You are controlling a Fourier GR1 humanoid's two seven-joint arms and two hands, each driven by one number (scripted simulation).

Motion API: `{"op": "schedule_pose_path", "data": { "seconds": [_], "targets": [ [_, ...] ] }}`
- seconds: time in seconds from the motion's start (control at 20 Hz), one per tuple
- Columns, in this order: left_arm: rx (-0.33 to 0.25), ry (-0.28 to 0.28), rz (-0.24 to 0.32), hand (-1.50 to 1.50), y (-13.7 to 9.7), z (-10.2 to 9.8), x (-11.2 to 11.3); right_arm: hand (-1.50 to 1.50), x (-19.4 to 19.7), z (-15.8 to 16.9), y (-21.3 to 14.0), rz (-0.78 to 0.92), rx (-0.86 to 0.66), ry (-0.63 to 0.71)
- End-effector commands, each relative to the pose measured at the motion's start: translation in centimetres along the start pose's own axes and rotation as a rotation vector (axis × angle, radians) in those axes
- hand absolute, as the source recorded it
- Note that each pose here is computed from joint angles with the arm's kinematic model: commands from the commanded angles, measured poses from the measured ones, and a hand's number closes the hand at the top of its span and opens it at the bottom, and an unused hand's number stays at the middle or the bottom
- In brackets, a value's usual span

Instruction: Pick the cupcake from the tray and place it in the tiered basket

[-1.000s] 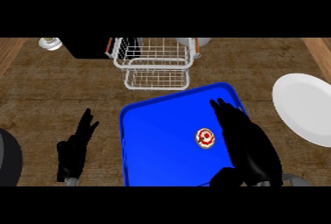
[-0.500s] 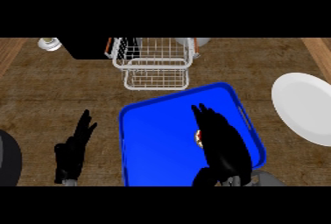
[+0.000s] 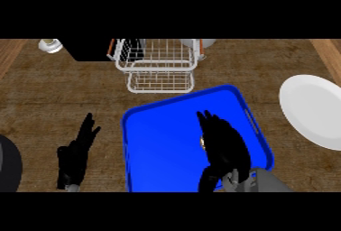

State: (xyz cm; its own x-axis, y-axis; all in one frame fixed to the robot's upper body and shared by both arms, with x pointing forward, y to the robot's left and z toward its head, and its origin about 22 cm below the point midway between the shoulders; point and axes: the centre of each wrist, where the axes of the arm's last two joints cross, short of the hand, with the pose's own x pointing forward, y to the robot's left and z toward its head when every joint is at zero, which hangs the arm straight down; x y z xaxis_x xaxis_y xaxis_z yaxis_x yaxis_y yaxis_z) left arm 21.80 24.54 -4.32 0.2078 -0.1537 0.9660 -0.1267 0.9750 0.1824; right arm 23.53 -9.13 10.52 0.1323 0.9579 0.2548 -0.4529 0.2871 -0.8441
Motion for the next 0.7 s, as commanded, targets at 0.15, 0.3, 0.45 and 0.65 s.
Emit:
{"op": "schedule_pose_path", "data": {
  "seconds": [0.15,0.3,0.45,0.65],
  "targets": [
    [-0.004,0.053,-0.02,0.0,-0.3,-0.5,-1.1,-1.5,0.5,-2.1,0.7,0.082,0.064,0.203],
    [0.003,0.055,-0.008,0.0,0.3,-0.2,-1.1,-1.5,1.7,-1.7,0.7,0.105,0.09,0.211],
    [-0.004,0.085,-0.001,0.0,1.2,0.0,-1.1,-1.5,1.0,-1.6,1.9,0.1,0.108,0.227],
    [-0.002,0.071,0.01,0.0,-1.2,1.0,-0.6,-1.5,-0.9,-3.7,1.1,0.075,0.143,0.249]
  ]
}}
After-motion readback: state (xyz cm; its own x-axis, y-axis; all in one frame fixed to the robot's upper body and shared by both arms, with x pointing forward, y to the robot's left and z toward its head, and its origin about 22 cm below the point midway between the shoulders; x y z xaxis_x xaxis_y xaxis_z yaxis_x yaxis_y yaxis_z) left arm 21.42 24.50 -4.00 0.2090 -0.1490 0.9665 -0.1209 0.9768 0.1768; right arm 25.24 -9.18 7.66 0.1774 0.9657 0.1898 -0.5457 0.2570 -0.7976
